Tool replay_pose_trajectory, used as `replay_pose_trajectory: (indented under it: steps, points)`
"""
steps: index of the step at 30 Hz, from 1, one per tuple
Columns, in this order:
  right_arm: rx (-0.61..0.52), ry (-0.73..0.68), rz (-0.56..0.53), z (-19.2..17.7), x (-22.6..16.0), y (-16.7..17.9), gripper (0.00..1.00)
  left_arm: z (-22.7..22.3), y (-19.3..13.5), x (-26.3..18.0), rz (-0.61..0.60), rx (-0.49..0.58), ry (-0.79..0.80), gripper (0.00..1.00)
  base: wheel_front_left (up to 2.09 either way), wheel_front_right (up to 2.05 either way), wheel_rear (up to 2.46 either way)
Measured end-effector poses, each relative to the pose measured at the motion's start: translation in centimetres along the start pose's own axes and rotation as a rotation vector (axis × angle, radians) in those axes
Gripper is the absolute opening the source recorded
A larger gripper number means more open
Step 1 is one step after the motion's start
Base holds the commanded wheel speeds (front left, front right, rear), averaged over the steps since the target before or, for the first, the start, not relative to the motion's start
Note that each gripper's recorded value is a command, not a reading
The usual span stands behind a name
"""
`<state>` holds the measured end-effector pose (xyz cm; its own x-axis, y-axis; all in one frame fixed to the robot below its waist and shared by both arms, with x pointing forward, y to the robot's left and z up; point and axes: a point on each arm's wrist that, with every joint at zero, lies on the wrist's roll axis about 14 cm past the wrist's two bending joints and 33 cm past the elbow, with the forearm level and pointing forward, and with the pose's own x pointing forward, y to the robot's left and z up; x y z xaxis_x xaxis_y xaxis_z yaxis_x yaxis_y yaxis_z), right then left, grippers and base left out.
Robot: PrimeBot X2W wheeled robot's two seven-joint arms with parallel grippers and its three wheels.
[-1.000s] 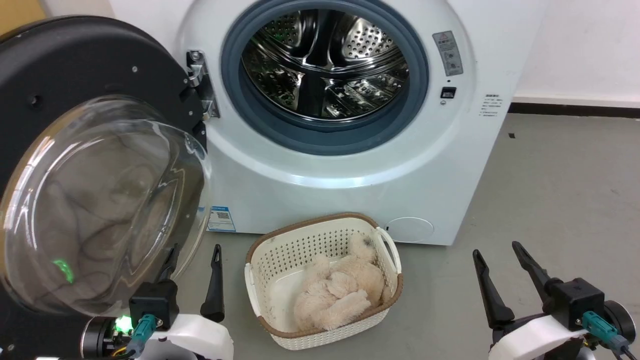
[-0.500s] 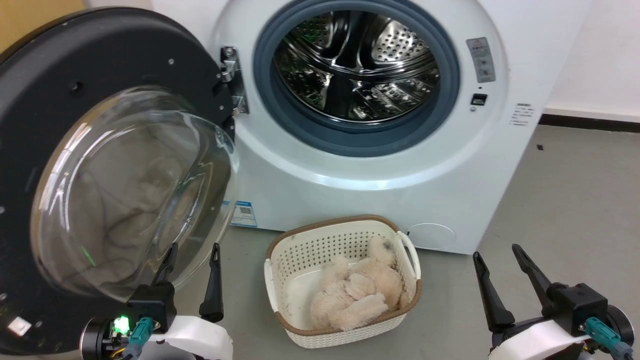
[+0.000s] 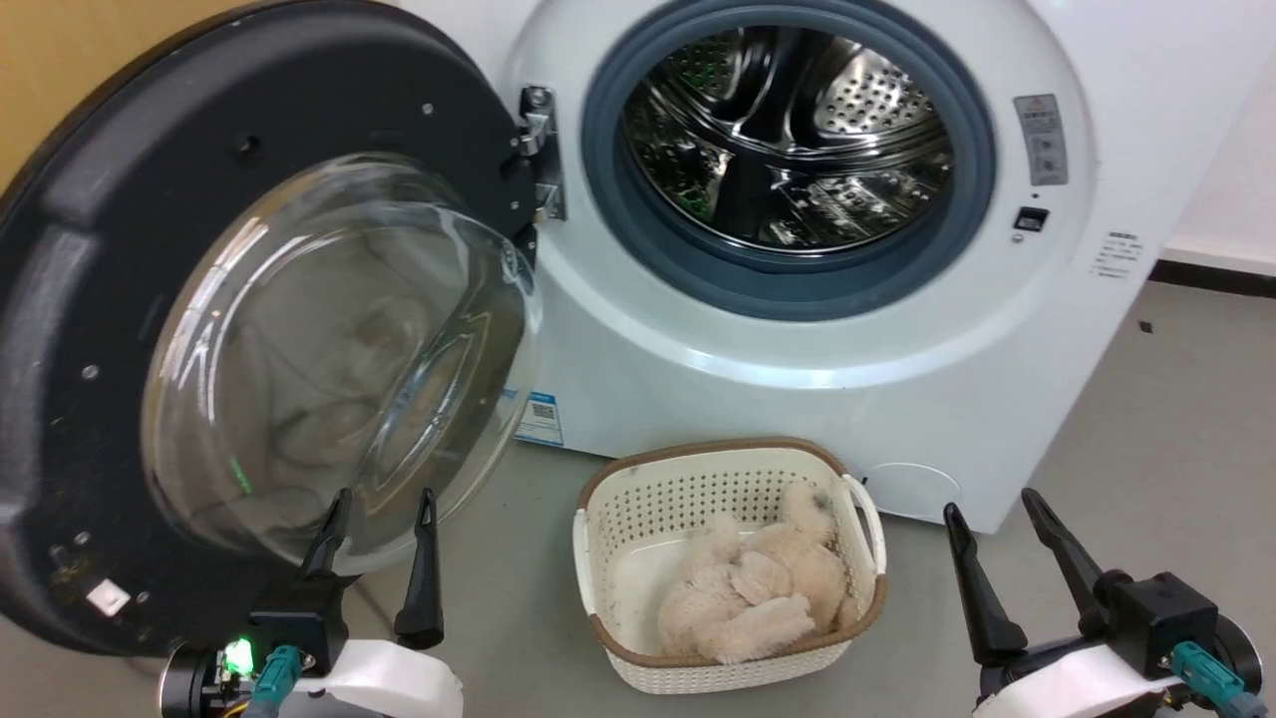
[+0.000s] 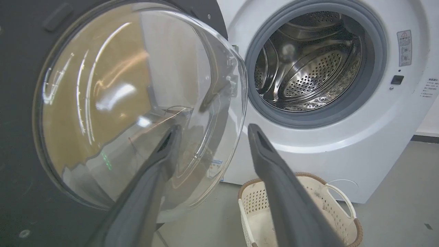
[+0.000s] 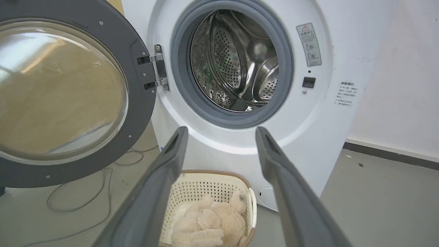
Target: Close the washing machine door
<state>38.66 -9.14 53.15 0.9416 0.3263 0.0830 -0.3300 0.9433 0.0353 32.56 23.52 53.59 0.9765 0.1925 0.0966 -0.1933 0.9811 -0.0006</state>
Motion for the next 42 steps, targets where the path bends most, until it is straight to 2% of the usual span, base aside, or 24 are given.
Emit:
replay_pose_trajectory:
  steps: [42]
  points:
    - [0.084,-0.024,0.263,-0.8,3.0,8.4,1.00,1.0,7.2,-5.7,0.248,-0.004,-0.068,1.00,0.00,0.00,0.00]
